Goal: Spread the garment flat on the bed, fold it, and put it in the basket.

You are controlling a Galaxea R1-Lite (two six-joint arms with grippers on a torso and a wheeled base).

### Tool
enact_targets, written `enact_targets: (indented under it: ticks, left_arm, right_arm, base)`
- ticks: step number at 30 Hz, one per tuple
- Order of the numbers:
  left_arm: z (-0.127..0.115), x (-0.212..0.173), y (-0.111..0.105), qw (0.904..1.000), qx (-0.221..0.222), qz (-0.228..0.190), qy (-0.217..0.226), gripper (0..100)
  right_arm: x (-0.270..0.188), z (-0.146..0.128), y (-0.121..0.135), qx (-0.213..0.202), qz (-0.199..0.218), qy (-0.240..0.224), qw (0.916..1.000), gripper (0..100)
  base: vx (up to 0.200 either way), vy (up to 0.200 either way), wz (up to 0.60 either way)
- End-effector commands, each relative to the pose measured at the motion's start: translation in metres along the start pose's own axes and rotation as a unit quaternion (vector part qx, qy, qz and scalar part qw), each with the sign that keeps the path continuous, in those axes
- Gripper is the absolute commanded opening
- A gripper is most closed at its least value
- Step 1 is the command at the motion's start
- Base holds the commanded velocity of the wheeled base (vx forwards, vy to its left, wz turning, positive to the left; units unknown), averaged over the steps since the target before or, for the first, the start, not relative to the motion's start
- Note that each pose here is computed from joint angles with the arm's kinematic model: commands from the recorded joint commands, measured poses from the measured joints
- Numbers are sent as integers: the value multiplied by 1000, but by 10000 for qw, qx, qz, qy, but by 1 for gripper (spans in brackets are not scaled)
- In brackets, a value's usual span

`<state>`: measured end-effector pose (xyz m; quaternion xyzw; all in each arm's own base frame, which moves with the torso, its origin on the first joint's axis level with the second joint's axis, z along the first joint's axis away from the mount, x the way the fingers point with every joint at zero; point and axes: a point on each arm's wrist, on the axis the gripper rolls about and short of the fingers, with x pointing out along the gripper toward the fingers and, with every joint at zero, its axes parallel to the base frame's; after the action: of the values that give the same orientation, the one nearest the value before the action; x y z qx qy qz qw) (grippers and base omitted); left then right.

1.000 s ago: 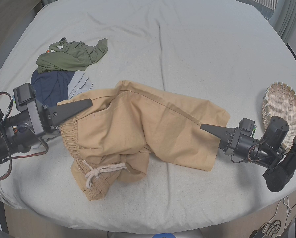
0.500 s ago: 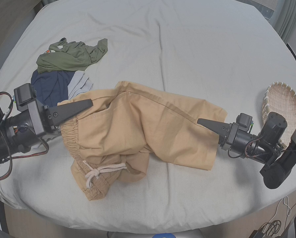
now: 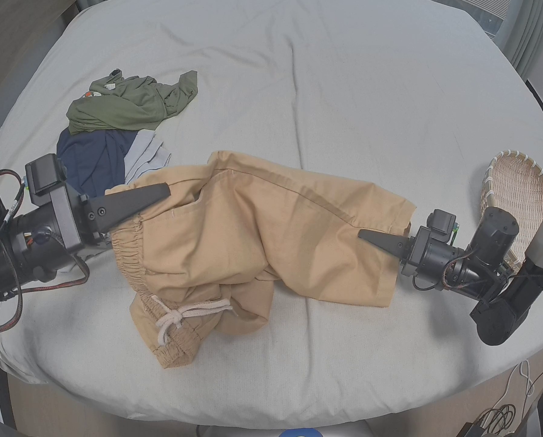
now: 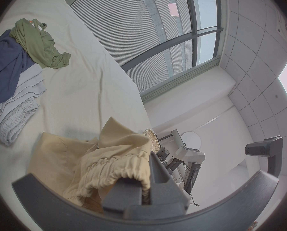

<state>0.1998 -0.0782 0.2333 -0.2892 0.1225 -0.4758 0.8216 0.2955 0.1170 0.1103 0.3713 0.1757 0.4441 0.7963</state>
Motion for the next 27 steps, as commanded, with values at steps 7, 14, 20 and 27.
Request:
enact_targets:
  ticks: [7, 14, 20, 27]
  left_arm:
    - [8, 0, -2, 9994, 223, -78, -235, 0]
    - [38, 4, -1, 9940, 750, -205, -772, 0]
    - [47, 14, 5, 9897, 1177, -197, -796, 0]
    - [69, 24, -6, 9811, 1570, -478, -1021, 0]
  right_arm:
    - [-13, 5, 18, 24, 92, -103, 9999, 0]
    - [-51, 26, 76, -468, 523, -624, 9956, 0]
    - [-78, 49, 117, -716, 588, -1002, 9906, 0]
    - [-105, 86, 165, -1020, 510, -1468, 9826, 0]
  base:
    - [0, 0, 0]
    - [0, 0, 0]
    - [0, 0, 0]
    - [0, 0, 0]
